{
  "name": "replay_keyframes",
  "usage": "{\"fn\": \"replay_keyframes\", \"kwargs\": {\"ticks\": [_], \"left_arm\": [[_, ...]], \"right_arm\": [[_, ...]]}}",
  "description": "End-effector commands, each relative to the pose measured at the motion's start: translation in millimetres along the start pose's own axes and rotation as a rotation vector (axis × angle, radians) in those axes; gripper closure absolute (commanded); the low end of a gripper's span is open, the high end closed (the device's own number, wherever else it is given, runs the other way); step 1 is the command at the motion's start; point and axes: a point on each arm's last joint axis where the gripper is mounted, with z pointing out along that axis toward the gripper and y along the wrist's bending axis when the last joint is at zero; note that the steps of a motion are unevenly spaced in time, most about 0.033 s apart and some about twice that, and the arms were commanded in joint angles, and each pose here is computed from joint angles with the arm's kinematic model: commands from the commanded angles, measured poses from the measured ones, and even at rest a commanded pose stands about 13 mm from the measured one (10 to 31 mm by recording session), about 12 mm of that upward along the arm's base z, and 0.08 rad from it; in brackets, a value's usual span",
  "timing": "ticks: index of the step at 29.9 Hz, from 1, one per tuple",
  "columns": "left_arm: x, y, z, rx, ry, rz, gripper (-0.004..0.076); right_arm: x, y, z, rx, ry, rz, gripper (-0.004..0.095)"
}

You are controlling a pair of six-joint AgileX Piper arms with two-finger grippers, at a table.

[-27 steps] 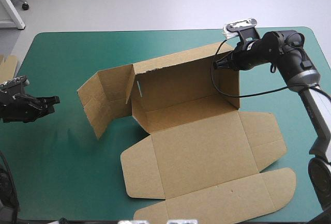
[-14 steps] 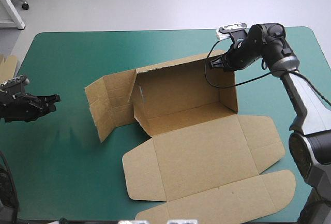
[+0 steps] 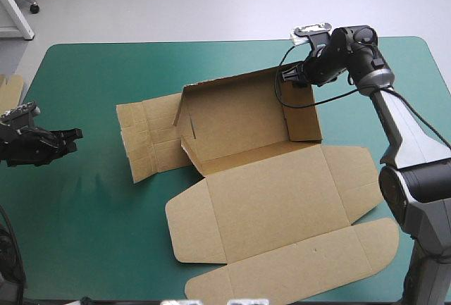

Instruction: Fold the box

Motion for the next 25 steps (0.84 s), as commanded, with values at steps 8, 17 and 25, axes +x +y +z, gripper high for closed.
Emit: {"fn": "replay_keyframes", "kwargs": {"ticks": [8, 17, 25], "left_arm": [[-9.4, -6.7, -16.9, 0.016, -0.089, 0.000, 0.0435], [-10.0, -8.1, -17.0, 0.031, -0.095, 0.003, 0.0435], [-10.1, -8.2, -17.0, 0.031, -0.096, 0.011, 0.0435]], "right_arm": [[-12.4, -4.2, -53.7, -0.022, -0.147, -0.027, 0.0404], [-3.7, 6.3, -116.2, -0.036, -0.197, -0.079, 0.0404], [23.5, 10.7, -142.8, -0.022, -0.248, -0.078, 0.0415]]}}
